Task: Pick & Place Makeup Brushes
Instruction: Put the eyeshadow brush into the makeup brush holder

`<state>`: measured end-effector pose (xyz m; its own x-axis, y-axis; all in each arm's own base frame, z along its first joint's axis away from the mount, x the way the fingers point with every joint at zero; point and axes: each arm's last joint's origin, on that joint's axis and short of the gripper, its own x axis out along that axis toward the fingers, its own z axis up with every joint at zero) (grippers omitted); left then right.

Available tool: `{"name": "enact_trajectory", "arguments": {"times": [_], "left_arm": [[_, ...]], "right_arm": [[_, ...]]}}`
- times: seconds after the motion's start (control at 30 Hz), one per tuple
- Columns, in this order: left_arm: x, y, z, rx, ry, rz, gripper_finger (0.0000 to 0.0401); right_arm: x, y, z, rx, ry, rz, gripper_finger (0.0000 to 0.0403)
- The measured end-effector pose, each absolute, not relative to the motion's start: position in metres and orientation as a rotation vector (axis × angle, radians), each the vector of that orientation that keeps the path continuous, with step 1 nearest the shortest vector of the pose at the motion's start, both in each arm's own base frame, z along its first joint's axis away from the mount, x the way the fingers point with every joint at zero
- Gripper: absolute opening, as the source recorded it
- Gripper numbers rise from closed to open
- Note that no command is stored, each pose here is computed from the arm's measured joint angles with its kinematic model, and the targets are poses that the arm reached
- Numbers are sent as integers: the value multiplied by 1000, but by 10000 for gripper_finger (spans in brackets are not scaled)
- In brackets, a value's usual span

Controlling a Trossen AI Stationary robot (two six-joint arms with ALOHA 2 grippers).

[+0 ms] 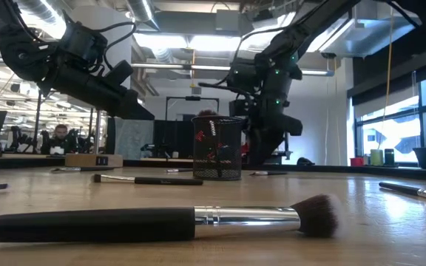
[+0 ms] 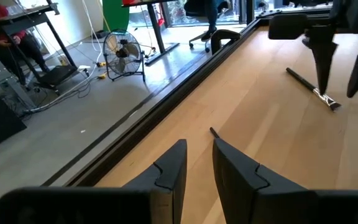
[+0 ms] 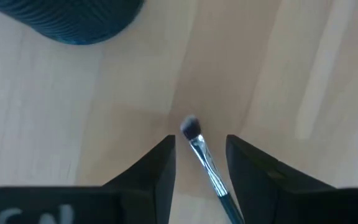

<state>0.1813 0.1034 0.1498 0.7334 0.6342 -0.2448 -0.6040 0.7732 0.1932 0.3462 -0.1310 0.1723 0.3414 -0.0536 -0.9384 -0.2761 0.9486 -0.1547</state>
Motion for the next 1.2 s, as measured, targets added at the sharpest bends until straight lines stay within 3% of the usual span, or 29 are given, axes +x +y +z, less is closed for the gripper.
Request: {"name": "enact_trajectory", "arguments": {"times": [0.6,0.73,0.93,1.2], "left_arm": [[181,103,149,111,316,681,74],[181,103,149,117,318,679,74],[181,103,149,118,319,679,74],[181,103,149,118,319,680,74]], "right_arm": [[355,-126,152,-357,1265,151,137],[355,-126,151,-355,1265,153,104],[357,-126,150,-312,1257,117,15],[355,-126,155,-226,1270,-21,7]]}}
